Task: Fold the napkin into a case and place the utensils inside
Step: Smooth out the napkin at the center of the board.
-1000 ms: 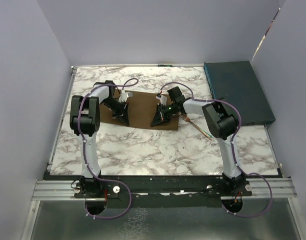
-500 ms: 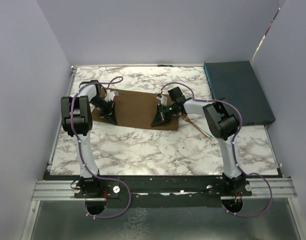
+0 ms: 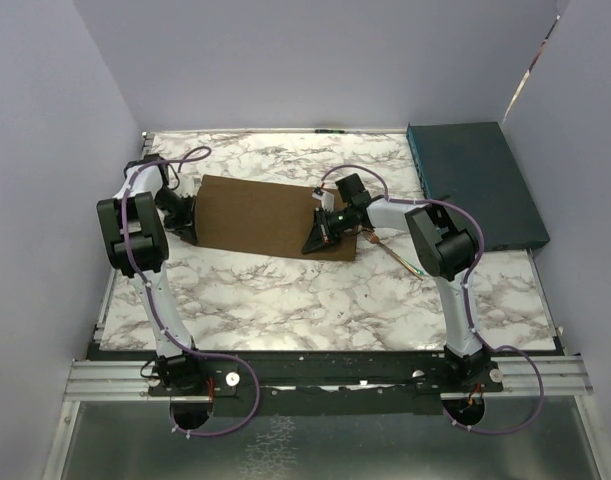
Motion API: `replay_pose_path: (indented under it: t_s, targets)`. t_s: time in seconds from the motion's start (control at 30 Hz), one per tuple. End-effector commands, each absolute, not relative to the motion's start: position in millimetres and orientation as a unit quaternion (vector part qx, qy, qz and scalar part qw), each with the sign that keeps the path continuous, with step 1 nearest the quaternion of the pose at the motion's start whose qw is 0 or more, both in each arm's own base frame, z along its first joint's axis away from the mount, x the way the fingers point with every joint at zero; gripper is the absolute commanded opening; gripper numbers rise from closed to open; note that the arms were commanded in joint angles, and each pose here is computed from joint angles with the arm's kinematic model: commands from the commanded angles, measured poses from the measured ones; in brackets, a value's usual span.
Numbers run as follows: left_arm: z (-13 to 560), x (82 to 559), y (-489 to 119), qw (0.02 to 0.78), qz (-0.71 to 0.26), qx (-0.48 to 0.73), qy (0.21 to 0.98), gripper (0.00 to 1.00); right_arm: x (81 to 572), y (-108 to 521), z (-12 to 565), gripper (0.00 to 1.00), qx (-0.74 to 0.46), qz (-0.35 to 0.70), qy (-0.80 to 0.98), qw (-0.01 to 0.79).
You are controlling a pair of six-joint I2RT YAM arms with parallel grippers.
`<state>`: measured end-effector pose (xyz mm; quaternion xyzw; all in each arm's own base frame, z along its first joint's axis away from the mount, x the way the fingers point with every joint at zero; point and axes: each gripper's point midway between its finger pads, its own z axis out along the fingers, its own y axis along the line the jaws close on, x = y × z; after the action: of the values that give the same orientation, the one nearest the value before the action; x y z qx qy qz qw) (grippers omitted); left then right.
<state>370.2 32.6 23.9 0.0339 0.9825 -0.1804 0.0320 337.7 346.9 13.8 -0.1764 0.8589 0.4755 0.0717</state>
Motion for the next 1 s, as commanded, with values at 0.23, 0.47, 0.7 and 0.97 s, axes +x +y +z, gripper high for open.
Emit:
replay_pose_path:
  t_s: [0.23,0.47,0.7,0.97]
  targets:
    - [63,385,109,0.095,-0.022,0.061,0.993,0.0,320,313,-40,0.01,-0.151,0.389,0.908,0.033]
    - [92,391,102,0.124,-0.022,0.073,0.989,0.0,323,315,-36,0.01,-0.154,0.394,0.906,0.035]
    - [105,385,7,0.135,-0.101,0.137,0.976,0.0,325,317,-32,0.01,-0.155,0.396,0.904,0.037]
    - [55,392,-34,0.123,-0.066,0.165,0.976,0.0,333,323,-23,0.01,-0.154,0.404,0.901,0.045]
